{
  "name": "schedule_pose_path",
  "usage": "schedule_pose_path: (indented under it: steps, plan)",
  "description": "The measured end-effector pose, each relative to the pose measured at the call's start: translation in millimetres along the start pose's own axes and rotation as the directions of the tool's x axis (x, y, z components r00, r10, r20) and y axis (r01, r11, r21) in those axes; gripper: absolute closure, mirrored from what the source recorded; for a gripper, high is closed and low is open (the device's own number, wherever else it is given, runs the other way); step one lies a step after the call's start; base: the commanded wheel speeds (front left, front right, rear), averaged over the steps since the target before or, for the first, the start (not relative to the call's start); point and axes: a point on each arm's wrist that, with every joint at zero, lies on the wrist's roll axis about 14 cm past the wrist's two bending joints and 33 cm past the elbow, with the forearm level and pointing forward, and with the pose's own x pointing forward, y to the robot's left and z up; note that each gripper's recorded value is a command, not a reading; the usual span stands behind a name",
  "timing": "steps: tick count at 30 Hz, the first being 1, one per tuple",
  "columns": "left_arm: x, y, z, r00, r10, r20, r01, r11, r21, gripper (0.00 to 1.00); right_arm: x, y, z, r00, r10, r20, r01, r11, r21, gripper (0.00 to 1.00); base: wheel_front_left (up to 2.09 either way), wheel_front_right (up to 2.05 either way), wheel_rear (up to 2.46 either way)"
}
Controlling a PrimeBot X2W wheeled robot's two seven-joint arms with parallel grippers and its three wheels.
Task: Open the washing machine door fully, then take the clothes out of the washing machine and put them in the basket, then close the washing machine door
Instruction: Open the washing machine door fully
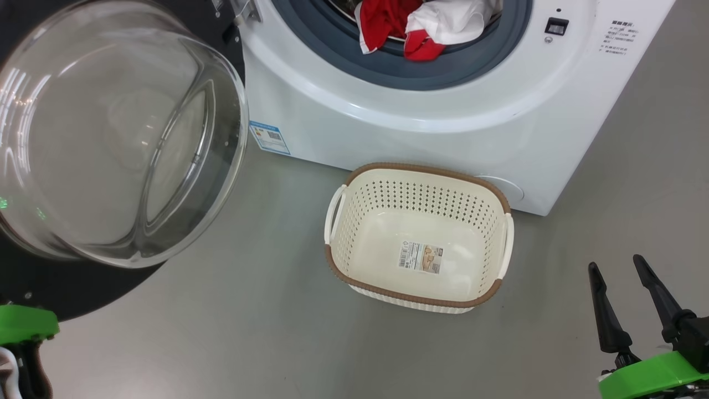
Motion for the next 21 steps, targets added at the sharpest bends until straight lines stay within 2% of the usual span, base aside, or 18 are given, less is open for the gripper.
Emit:
schedule_pose_path:
  steps: [1,3,6,10,13,14,19,21]
  plan:
    - [-1,-1,1,1.0,-0.005,0.004,0.005,1.0,-0.003,1.0,0,0,1,1.0,0.0,0.003,0.0,1.0,-0.001,0.0,0.0,0.0,0.0]
    - [-5,-1,0,1.0,-0.014,0.001,0.014,1.0,-0.003,0.88,-2,1,4,1.0,-0.001,0.01,0.001,1.0,-0.004,0.0,0.0,0.0,0.0]
    - [-13,-3,-4,0.999,-0.033,-0.012,0.033,0.999,-0.003,0.85,-4,2,9,1.0,0.0,0.021,0.0,1.0,-0.006,0.0,0.0,0.0,0.0]
    - [-22,-9,-5,0.998,-0.064,-0.013,0.064,0.998,-0.008,0.61,-6,7,14,0.999,0.007,0.034,-0.007,1.0,-0.007,0.0,0.0,0.0,0.0]
    - [-31,-14,-8,0.996,-0.089,-0.018,0.089,0.996,-0.015,0.56,-9,8,19,0.999,0.005,0.045,-0.005,1.0,-0.007,0.0,0.0,0.0,0.0]
    - [-34,-15,-9,0.995,-0.096,-0.022,0.095,0.995,-0.015,0.51,-10,8,20,0.999,0.004,0.049,-0.004,1.0,-0.006,0.0,0.0,0.0,0.0]
    - [-47,-22,-13,0.992,-0.126,-0.031,0.125,0.992,-0.032,0.03,-17,9,26,0.998,-0.003,0.063,0.003,1.0,-0.008,0.0,0.0,0.0,0.0]
    - [-51,-26,-13,0.989,-0.146,-0.03,0.145,0.989,-0.041,0.0,-19,9,29,0.997,-0.007,0.071,0.007,1.0,-0.009,0.0,0.0,0.0,0.0]
